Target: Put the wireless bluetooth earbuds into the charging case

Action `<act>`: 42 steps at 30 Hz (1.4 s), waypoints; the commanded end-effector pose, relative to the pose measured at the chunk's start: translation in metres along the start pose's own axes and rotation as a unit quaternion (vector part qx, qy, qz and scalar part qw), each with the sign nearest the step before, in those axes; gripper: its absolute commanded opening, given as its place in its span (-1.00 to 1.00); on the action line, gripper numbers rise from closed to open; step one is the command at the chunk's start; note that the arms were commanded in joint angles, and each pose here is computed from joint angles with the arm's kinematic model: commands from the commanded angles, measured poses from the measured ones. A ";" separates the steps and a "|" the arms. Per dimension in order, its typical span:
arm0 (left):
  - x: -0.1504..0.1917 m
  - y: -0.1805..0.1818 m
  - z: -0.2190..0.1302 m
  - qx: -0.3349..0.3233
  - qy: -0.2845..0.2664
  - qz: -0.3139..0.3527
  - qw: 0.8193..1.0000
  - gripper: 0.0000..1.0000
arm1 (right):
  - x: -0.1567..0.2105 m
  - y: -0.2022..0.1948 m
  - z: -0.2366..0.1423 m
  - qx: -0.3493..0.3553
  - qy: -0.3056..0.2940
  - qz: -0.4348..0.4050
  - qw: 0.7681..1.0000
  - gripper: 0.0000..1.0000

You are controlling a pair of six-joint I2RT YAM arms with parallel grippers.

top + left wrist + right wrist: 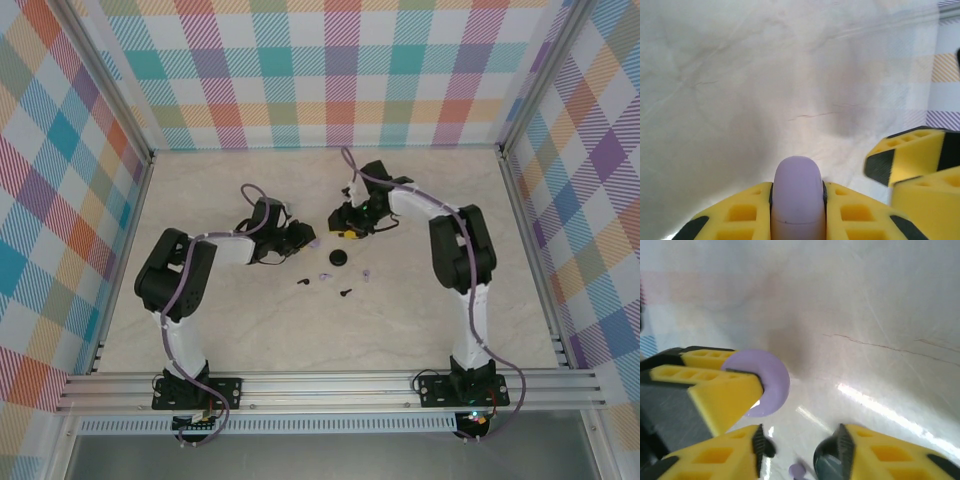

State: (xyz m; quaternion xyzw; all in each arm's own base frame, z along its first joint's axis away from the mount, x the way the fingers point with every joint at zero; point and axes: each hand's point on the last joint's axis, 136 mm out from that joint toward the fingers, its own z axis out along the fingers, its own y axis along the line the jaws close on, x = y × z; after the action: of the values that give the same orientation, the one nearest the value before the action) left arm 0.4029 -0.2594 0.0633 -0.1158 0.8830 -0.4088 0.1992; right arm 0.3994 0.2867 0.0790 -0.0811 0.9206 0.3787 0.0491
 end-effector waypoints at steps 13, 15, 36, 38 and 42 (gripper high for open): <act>-0.024 -0.186 -0.138 0.238 -0.139 0.349 0.895 -0.80 | 0.008 0.119 -0.131 -0.195 -0.171 -0.285 0.923 0.21; -0.024 -0.198 -0.146 0.260 -0.140 0.356 0.886 -0.81 | 0.016 0.129 -0.142 -0.202 -0.177 -0.309 0.912 0.21; -0.011 -0.245 -0.158 0.362 -0.094 0.344 0.861 -0.84 | 0.046 0.177 -0.170 -0.287 -0.141 -0.376 0.870 0.08; -0.006 -0.249 -0.159 0.367 -0.087 0.352 0.857 -0.85 | 0.044 0.181 -0.172 -0.288 -0.145 -0.381 0.867 0.07; 0.002 -0.252 -0.159 0.369 -0.084 0.360 0.852 -0.84 | 0.039 0.184 -0.171 -0.285 -0.148 -0.381 0.867 0.07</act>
State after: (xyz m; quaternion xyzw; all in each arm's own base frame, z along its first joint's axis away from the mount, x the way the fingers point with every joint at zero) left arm 0.3525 -0.3087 0.3204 0.2225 0.6599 -0.5895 0.4092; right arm 0.3226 0.2857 0.3032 -0.3559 0.6769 0.5776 0.2856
